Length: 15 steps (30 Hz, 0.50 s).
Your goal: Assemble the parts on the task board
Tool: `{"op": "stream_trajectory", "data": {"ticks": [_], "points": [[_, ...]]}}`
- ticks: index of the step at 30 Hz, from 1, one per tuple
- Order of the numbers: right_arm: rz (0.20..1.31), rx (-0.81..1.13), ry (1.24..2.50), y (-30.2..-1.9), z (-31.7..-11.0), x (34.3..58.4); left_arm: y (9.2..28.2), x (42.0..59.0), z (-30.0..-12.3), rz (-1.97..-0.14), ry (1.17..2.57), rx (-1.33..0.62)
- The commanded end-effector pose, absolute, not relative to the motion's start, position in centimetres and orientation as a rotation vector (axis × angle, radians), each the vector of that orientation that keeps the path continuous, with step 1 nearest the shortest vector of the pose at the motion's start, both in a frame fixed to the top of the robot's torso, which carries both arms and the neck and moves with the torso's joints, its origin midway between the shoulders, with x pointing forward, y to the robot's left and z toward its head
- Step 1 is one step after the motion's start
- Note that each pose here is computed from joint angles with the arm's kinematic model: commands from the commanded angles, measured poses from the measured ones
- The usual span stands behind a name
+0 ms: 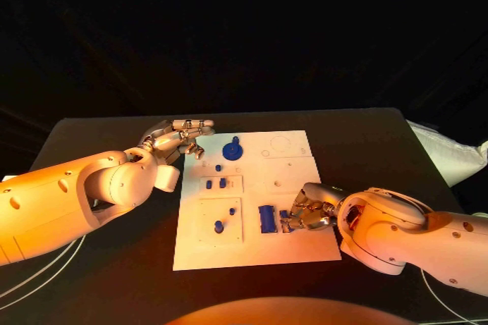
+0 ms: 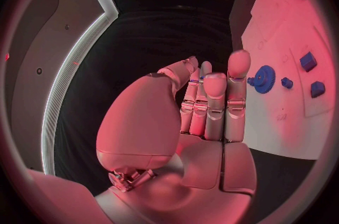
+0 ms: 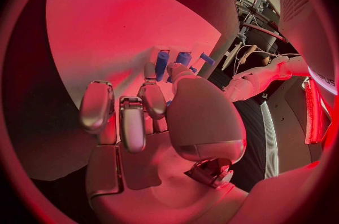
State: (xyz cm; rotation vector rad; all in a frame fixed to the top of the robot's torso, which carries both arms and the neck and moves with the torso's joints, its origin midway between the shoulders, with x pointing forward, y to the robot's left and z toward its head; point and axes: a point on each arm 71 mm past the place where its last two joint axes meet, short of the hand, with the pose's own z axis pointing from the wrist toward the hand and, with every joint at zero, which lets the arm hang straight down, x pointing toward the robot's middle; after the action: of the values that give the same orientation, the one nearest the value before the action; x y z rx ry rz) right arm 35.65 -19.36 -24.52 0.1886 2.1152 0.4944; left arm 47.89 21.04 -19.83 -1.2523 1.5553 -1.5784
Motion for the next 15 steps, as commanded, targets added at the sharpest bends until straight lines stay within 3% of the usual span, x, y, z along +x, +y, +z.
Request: {"op": "stream_trajectory", "data": {"ticks": [1, 15], "points": [[0.487, 0.148, 2.116, -19.12, -24.53, 35.54, 20.81, 47.83, -19.73, -1.602, 1.564, -1.238], [0.492, 0.133, 2.099, -19.4, -24.26, 35.33, 20.83, 47.85, -19.76, -1.603, 1.567, -1.239]]}}
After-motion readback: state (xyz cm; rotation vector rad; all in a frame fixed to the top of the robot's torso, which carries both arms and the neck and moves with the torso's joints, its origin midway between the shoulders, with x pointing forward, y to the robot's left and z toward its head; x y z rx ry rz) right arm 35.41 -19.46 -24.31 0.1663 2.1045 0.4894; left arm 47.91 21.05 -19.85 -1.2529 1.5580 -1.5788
